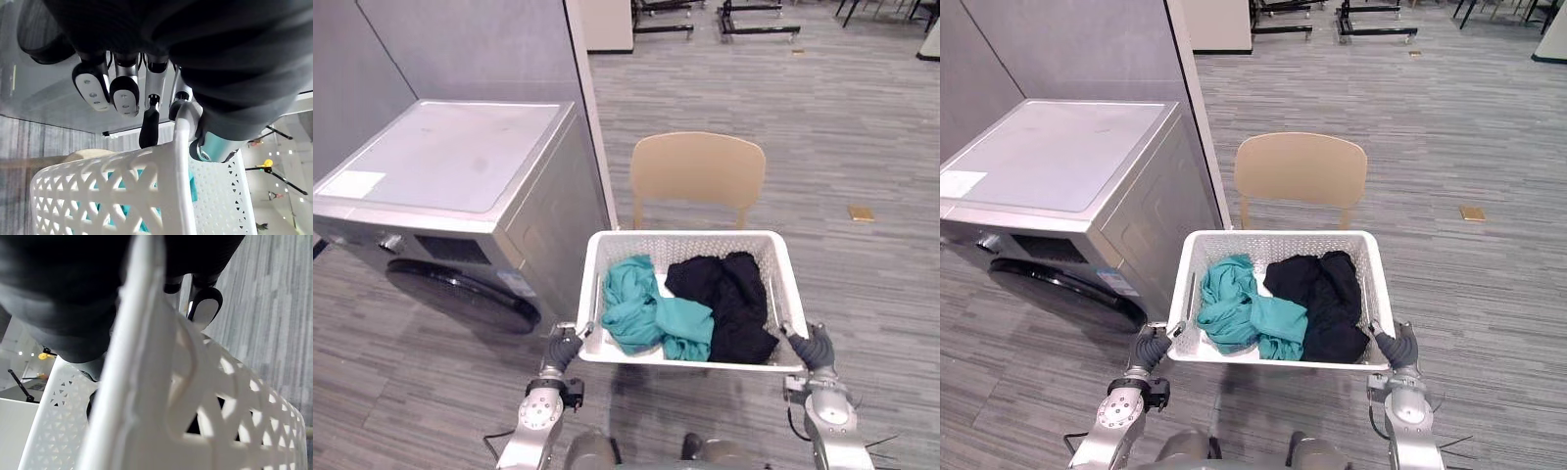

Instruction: Pick up the laundry basket with both hands and put the clothes into the washing machine.

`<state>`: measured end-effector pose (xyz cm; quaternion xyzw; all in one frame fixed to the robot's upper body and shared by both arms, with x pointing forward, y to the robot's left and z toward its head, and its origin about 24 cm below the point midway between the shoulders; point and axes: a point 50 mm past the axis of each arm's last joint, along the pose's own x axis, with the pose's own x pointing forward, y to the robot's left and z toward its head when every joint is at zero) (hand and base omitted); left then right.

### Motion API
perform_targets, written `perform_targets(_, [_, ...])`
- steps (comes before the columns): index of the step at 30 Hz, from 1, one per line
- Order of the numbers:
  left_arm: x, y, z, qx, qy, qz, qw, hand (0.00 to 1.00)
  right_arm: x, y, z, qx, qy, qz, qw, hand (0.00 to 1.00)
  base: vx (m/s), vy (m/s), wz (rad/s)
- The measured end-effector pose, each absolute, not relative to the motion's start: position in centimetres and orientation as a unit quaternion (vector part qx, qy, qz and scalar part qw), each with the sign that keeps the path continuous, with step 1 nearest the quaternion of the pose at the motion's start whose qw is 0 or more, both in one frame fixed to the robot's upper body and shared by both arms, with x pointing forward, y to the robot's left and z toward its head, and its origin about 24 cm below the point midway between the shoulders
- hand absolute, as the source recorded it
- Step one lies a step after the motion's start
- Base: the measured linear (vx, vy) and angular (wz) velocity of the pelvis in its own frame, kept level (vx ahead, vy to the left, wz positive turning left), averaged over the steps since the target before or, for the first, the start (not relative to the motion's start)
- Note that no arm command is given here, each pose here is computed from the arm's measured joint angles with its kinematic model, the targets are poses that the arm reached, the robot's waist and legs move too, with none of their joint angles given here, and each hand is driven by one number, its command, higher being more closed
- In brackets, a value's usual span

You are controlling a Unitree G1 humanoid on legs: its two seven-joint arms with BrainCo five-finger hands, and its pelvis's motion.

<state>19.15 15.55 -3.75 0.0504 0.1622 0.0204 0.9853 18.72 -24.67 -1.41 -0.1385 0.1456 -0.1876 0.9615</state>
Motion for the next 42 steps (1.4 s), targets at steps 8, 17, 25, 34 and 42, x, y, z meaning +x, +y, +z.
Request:
perform_targets(8, [18.7, 16.7, -4.1, 0.066, 0.175, 0.029, 0.982, 1.0, 18.7, -23.7, -2.9, -0.151, 0.175, -0.174, 0.957, 1.0, 0.23, 0.257, -0.46])
perform_targets(17, [25.1, 16.6, 0.1, 0.088, 0.076, 0.056, 0.992, 1.0, 24.8, -23.0, 0.0, -0.15, 0.101, -0.197, 0.964, 1.0, -0.06, 0.048, -0.35])
perform_targets(25, [32.1, 16.2, 7.5, 0.09, -0.047, 0.106, 0.989, 1.0, 30.0, -21.9, 5.3, -0.088, 0.01, -0.244, 0.966, 1.0, -0.19, -0.011, -0.14])
perform_targets(34, [35.9, 15.2, 13.9, -0.005, -0.119, 0.142, 0.983, 0.0, 33.8, -19.9, 14.0, 0.002, -0.132, -0.256, 0.958, 0.0, -0.02, -0.038, 0.06])
perform_targets(42, [35.9, 14.0, 14.1, -0.063, -0.12, 0.155, 0.979, 0.0, 34.4, -18.5, 15.1, 0.041, -0.146, -0.237, 0.96, 0.0, 0.09, -0.025, 0.07])
